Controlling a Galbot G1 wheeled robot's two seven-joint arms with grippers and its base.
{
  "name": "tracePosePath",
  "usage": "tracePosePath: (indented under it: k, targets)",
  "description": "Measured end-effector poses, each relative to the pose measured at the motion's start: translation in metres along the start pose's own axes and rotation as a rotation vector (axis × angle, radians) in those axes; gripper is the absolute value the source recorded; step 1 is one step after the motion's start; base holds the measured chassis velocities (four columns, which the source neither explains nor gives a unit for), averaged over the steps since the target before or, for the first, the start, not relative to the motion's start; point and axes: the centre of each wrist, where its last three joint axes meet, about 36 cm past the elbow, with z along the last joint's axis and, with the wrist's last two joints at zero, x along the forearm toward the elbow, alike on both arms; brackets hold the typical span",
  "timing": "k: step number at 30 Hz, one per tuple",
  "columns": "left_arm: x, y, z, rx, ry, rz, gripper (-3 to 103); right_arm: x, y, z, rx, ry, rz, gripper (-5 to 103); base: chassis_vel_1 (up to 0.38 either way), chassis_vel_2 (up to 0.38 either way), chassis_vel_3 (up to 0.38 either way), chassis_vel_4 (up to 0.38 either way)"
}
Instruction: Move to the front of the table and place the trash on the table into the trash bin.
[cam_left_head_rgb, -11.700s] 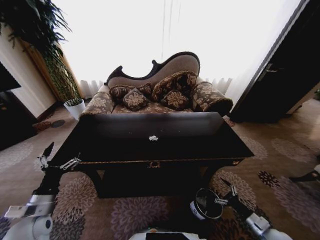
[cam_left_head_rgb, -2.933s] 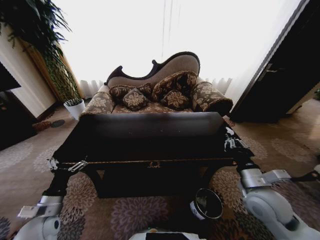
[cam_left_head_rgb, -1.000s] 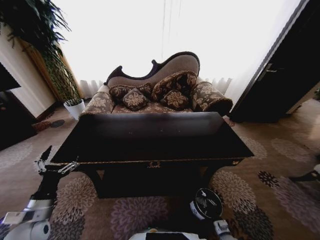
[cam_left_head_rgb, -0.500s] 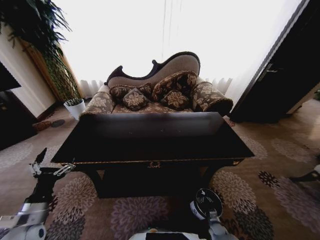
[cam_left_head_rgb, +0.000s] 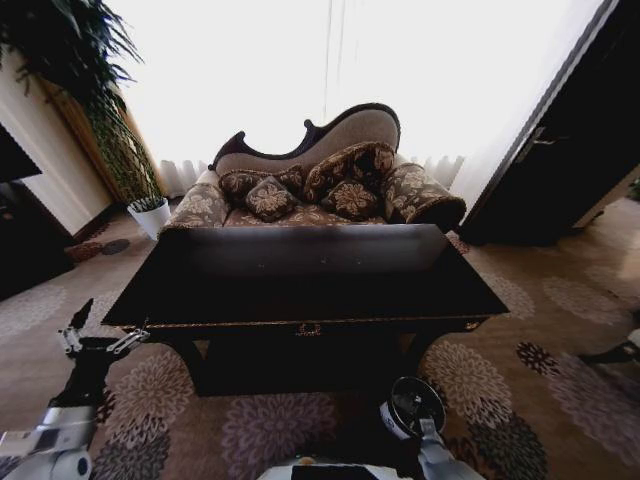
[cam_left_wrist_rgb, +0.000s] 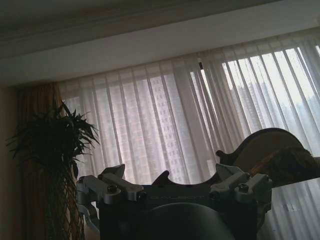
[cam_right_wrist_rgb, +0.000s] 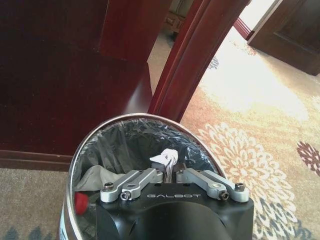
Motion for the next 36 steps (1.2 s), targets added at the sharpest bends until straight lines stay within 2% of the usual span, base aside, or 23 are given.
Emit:
tracePosePath:
  k: [1,3,5,6,7,10,13,16,18,19,22,24,27,28,33,35,36]
  targets:
    - [0.000,-0.001,0.000,0.000,0.001,0.001,100,0.001,0.001,0.000,-0.002,-0.002,-0.004,15,0.000,0.000,0.000,0.000]
    - [0.000,-0.002,0.001,0.000,0.001,0.002,100,0.002,0.002,0.000,-0.003,-0.003,-0.008,15,0.000,0.000,0.000,0.000]
    - [0.000,-0.003,0.000,0.000,0.000,0.004,100,0.003,0.004,0.001,-0.003,-0.007,-0.017,25,0.000,0.000,0.000,0.000]
    - [0.000,-0.003,-0.001,-0.001,-0.001,0.005,100,0.004,0.005,0.001,-0.002,-0.009,-0.021,25,0.000,0.000,0.000,0.000]
    - [0.000,-0.003,-0.002,-0.002,-0.003,0.007,100,0.005,0.006,0.002,0.001,-0.014,-0.029,37,0.000,0.000,0.000,0.000]
    - [0.000,-0.003,-0.004,-0.005,-0.004,0.008,100,0.006,0.006,0.002,0.006,-0.020,-0.034,42,0.000,0.000,0.000,0.000]
    - [0.001,-0.004,-0.006,-0.008,-0.006,0.010,100,0.008,0.006,0.003,0.022,-0.041,-0.048,58,0.000,0.000,0.000,0.000]
    - [0.001,-0.004,-0.006,-0.008,-0.007,0.010,100,0.009,0.006,0.003,0.027,-0.054,-0.057,63,0.000,0.000,0.000,0.000]
    - [0.001,-0.004,-0.007,-0.009,-0.009,0.011,100,0.012,0.007,0.000,0.026,-0.100,-0.081,74,0.000,0.000,0.000,0.000]
    - [0.001,-0.004,-0.007,-0.009,-0.009,0.011,100,0.012,0.007,0.000,0.026,-0.100,-0.081,74,0.000,0.000,0.000,0.000]
    - [-0.001,-0.005,-0.007,-0.005,-0.015,0.012,100,0.022,-0.001,-0.003,0.023,-0.188,-0.122,90,0.000,0.000,0.000,0.000]
    - [-0.001,-0.006,-0.006,-0.001,-0.016,0.013,100,0.026,-0.003,-0.003,0.023,-0.211,-0.137,90,0.000,0.000,0.000,0.000]
    - [-0.005,-0.009,0.000,0.012,-0.018,0.017,100,0.052,-0.018,0.006,0.023,-0.269,-0.209,100,0.000,0.000,0.000,0.000]
    - [-0.006,-0.012,0.002,0.018,-0.018,0.021,100,0.066,-0.027,0.010,0.018,-0.287,-0.247,100,0.000,0.000,0.000,0.000]
    - [-0.009,-0.017,0.005,0.029,-0.022,0.025,100,0.091,-0.049,0.005,-0.014,-0.334,-0.295,100,0.000,0.000,0.000,0.000]
    - [-0.010,-0.019,0.006,0.033,-0.023,0.027,100,0.101,-0.056,-0.002,-0.031,-0.375,-0.316,100,0.000,0.000,0.000,0.000]
    - [-0.010,-0.021,0.007,0.034,-0.023,0.028,100,0.109,-0.061,-0.014,-0.049,-0.429,-0.329,100,0.000,0.000,0.000,0.000]
